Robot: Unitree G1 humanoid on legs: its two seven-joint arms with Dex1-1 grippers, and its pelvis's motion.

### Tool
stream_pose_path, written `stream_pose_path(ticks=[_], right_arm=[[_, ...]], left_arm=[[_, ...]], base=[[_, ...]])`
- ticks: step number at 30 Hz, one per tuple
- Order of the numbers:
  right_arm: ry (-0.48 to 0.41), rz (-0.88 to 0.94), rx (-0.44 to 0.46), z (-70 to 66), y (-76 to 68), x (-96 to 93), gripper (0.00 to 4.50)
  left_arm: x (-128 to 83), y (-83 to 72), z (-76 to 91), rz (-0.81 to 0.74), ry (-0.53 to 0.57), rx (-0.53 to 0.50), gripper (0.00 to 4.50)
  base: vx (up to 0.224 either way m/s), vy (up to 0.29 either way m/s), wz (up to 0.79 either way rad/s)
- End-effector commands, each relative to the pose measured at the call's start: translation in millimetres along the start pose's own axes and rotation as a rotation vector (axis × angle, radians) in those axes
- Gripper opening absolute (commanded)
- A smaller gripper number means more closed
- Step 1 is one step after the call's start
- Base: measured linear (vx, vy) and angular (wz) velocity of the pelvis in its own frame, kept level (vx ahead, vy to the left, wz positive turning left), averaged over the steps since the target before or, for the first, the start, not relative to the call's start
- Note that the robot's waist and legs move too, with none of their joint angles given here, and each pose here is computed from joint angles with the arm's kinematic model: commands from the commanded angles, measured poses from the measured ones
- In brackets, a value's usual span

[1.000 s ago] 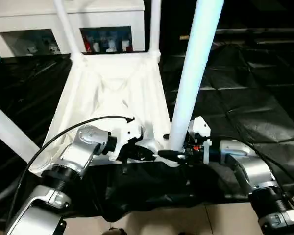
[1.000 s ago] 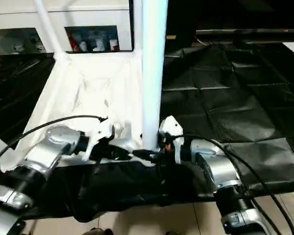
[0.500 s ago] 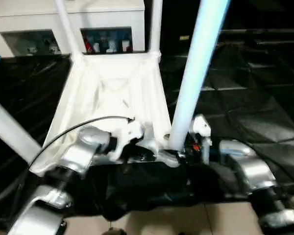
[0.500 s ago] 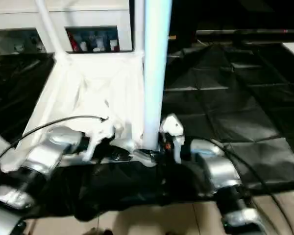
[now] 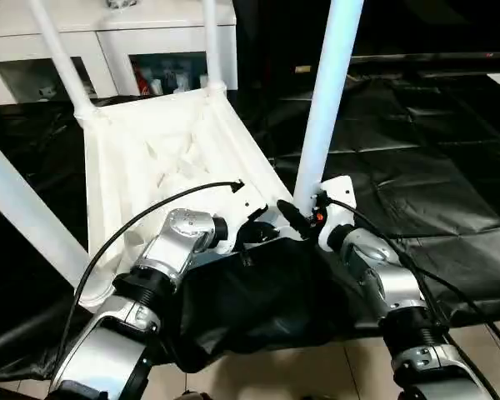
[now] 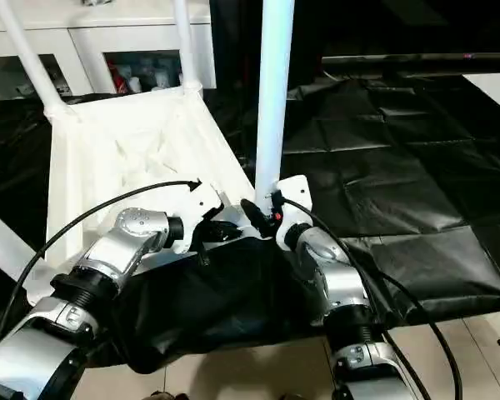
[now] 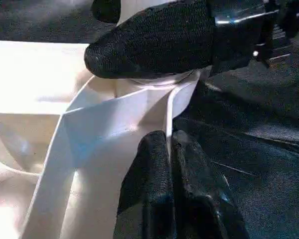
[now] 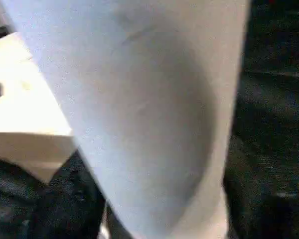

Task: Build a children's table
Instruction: Rotate leg to tighten

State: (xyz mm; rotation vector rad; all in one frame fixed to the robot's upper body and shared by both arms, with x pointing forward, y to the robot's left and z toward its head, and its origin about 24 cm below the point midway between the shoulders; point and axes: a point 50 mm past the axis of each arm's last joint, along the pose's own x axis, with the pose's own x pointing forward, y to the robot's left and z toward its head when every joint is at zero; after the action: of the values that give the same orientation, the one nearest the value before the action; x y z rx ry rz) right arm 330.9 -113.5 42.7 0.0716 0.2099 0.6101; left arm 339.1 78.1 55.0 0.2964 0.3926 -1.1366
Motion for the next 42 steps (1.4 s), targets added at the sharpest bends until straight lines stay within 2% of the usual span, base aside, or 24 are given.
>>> stream_pose_path(ticks=[1,4,5,16,19,21,25,27,29,31,33,36,37,39,42], right_arm=[[0.077,0.215,-0.006,-16.6,35.4,8.0,3.39],[0.09,0.293,-0.048,-15.8,30.4,-1.8,3.39],[0.098,0.382,-0.081,-13.2,25.7,-12.5,3.39],[0.16,0.597,-0.129,0.3,6.9,-45.1,3.39],[0.163,0.609,-0.132,1.5,4.7,-47.0,3.39],[0.166,0.612,-0.131,2.0,4.4,-45.8,3.15],[0.165,0.623,-0.11,3.6,6.6,-43.7,3.04],[0.168,0.623,-0.103,2.3,8.4,-42.4,2.76],[0.168,0.617,-0.103,1.9,8.4,-41.8,2.67],[0.163,0.566,-0.107,-0.1,6.3,-39.0,2.66],[0.162,0.359,-0.112,-8.6,-2.3,-28.4,2.64],[0.162,0.172,-0.084,-18.3,-5.6,-19.3,2.63],[0.162,0.172,-0.084,-18.3,-5.6,-19.3,2.63],[0.146,0.035,-0.061,-22.0,-6.4,-12.1,2.62],[0.144,-0.054,-0.037,-25.3,-4.9,-6.8,2.61]], left_arm=[[12.0,-11.6,12.7,-0.079,-0.07,0.033,0.0],[5.8,-11.8,7.2,-0.114,-0.06,0.05,0.0],[-1.4,-13.6,2.0,-0.169,-0.052,0.058,0.0],[-23.0,-23.9,-6.6,-0.363,-0.048,0.068,0.0],[-25.8,-24.5,-7.8,-0.371,-0.046,0.068,0.0],[-26.9,-24.5,-8.8,-0.367,-0.044,0.067,0.0],[-28.3,-25.6,-9.4,-0.366,-0.045,0.062,0.0],[-28.7,-25.3,-9.5,-0.354,-0.044,0.06,0.0],[-28.7,-25.2,-9.6,-0.35,-0.043,0.06,0.0],[-27.0,-22.0,-10.1,-0.306,-0.037,0.057,0.0],[-19.5,-11.4,-8.2,-0.159,-0.036,0.027,0.0],[-7.9,-4.6,-1.6,-0.03,-0.048,-0.002,0.0],[-7.9,-4.6,-1.6,-0.03,-0.048,-0.002,0.0],[1.6,-2.8,2.5,0.042,-0.038,-0.004,0.0],[10.0,-4.0,6.9,0.076,-0.039,-0.016,0.0]], base=[[0.0,0.0,0.0],[0.0,0.0,0.0],[0.0,0.0,0.0],[0.0,0.0,0.0],[0.0,0.0,0.0],[0.0,0.0,0.0],[0.0,0.0,0.0],[0.0,0.0,0.0],[0.0,0.0,0.0],[0.0,0.0,0.0],[0.0,0.0,0.0],[0.0,0.0,0.0],[0.0,0.0,0.0],[0.0,0.0,0.0],[0.0,0.0,0.0]])
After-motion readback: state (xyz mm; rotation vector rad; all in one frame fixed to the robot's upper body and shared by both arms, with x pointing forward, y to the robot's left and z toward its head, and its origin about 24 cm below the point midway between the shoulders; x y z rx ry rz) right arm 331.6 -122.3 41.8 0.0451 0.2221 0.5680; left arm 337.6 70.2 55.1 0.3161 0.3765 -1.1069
